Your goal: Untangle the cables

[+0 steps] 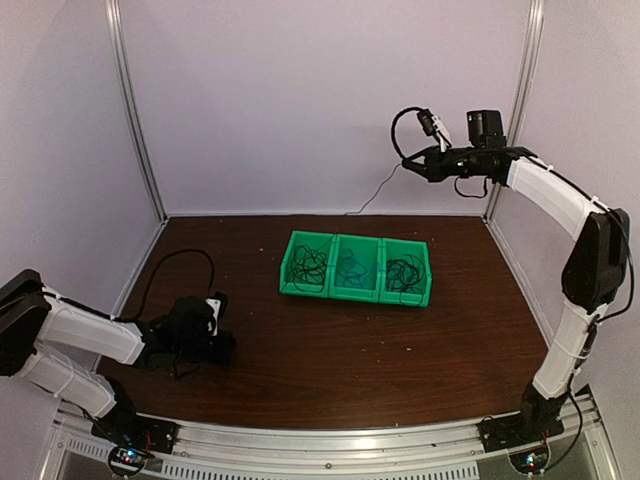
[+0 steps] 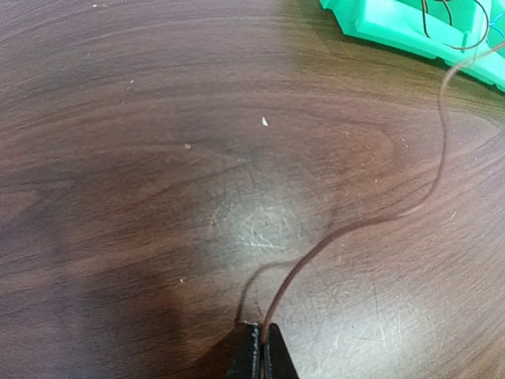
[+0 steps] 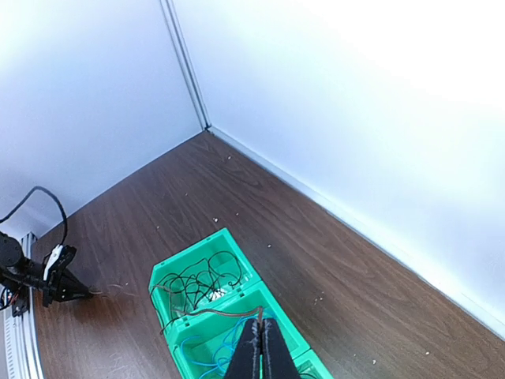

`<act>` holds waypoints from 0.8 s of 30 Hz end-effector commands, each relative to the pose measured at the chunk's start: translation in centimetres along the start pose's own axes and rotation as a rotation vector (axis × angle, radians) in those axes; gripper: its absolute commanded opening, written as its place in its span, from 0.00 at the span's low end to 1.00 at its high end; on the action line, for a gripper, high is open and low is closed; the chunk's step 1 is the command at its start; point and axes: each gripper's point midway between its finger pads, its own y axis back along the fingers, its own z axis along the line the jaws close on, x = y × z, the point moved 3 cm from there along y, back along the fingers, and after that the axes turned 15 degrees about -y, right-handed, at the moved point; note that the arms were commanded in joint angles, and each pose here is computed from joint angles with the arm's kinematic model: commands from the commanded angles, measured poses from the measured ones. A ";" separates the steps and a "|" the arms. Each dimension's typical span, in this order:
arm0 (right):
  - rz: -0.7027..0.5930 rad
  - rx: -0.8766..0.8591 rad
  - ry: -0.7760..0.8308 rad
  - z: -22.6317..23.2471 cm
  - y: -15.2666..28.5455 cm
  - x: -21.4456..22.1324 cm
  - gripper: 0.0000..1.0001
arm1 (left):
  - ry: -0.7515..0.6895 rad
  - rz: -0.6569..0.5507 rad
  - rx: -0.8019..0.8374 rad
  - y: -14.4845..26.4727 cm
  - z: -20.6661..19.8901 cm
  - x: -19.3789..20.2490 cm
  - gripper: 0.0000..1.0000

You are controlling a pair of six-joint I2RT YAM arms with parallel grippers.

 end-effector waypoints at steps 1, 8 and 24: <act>-0.092 0.031 -0.001 -0.8 0.1 -2.9 0.00 | 0.027 0.041 -0.021 -0.2 0.4 0.6 0.00; 0.016 -0.027 0.010 0.8 -5.5 1.0 0.00 | 0.000 -0.090 0.020 0.8 -1.1 -5.7 0.00; 0.238 -0.150 0.027 6.1 -17.5 9.5 0.00 | -0.001 -0.316 0.143 -2.0 -6.5 -22.7 0.00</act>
